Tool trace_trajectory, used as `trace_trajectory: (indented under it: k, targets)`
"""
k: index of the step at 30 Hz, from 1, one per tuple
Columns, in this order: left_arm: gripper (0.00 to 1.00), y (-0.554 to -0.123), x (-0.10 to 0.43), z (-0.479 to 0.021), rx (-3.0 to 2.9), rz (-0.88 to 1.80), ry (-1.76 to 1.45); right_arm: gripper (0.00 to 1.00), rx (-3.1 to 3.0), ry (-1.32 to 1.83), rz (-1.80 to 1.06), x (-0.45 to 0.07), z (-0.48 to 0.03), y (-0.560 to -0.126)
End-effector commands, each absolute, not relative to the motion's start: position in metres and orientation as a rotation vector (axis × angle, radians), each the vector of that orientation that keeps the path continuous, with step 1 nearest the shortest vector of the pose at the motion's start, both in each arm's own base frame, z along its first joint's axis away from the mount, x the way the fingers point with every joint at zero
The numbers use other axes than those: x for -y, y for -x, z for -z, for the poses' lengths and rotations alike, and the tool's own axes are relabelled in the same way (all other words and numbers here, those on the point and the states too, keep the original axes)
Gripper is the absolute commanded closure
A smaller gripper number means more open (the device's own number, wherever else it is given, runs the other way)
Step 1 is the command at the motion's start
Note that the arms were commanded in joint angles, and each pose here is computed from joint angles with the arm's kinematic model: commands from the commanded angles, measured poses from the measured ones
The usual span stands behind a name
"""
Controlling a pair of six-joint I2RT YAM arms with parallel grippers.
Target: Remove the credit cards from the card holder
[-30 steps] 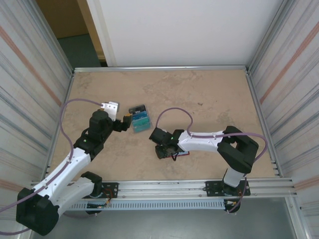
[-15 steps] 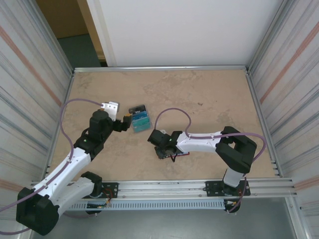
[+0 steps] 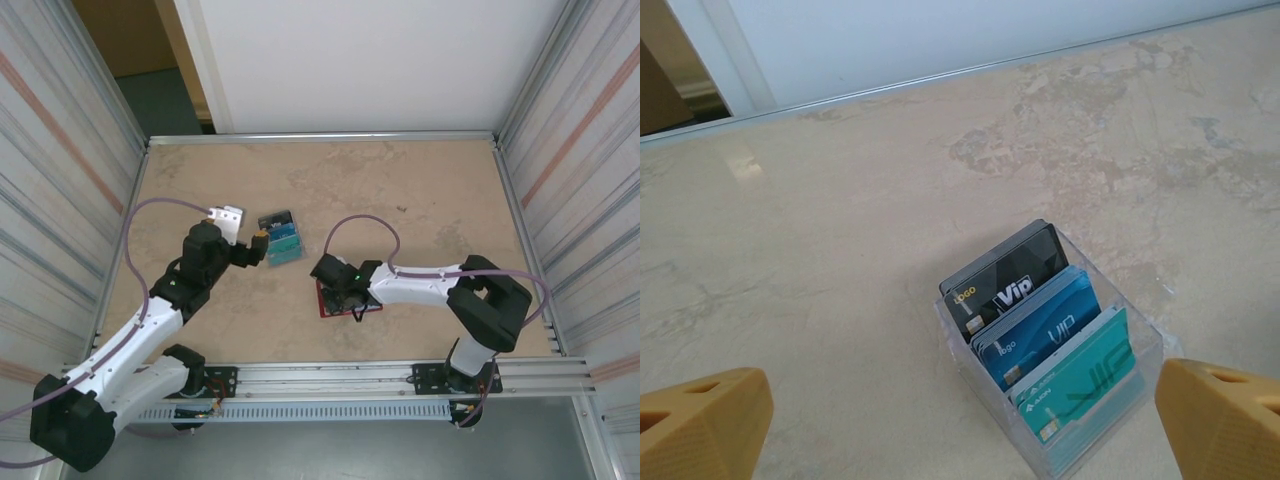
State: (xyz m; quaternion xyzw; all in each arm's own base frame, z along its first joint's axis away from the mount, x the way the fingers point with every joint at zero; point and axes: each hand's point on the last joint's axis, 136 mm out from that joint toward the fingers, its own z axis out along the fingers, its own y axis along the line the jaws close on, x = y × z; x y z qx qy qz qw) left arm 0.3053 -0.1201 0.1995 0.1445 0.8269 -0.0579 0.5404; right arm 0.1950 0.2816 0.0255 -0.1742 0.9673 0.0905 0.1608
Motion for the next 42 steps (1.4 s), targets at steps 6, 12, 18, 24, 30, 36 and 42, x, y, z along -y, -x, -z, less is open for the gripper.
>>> trace_trajectory:
  k: [6, 12, 18, 24, 30, 36, 42]
  targets:
    - [0.01, -0.307, 0.133, -0.229, -1.889, 0.142, -0.388, 0.78, -2.75, 0.359, -0.207, -0.251, -0.041, -0.199]
    - [0.01, -0.307, 0.143, -0.232, -1.877, 0.13, -0.42, 0.79, -2.738, 0.297, -0.18, -0.235, -0.043, -0.204]
    - [0.01, -0.304, 0.154, -0.234, -1.857, 0.124, -0.47, 0.78, -2.728, 0.236, -0.183, -0.222, -0.046, -0.207]
    - [0.01, -0.302, 0.163, -0.233, -1.847, 0.118, -0.503, 0.87, -2.703, 0.197, -0.2, -0.211, -0.053, -0.209]
    - [0.01, -0.302, 0.169, -0.231, -1.847, 0.123, -0.509, 0.89, -2.696, 0.199, -0.237, -0.204, -0.057, -0.21]
    - [0.01, -0.303, 0.169, -0.23, -1.849, 0.126, -0.492, 0.63, -2.696, 0.273, -0.247, -0.213, -0.057, -0.208]
    - [0.01, -0.304, 0.169, -0.229, -1.856, 0.124, -0.49, 0.51, -2.724, 0.341, -0.214, -0.223, -0.046, -0.209]
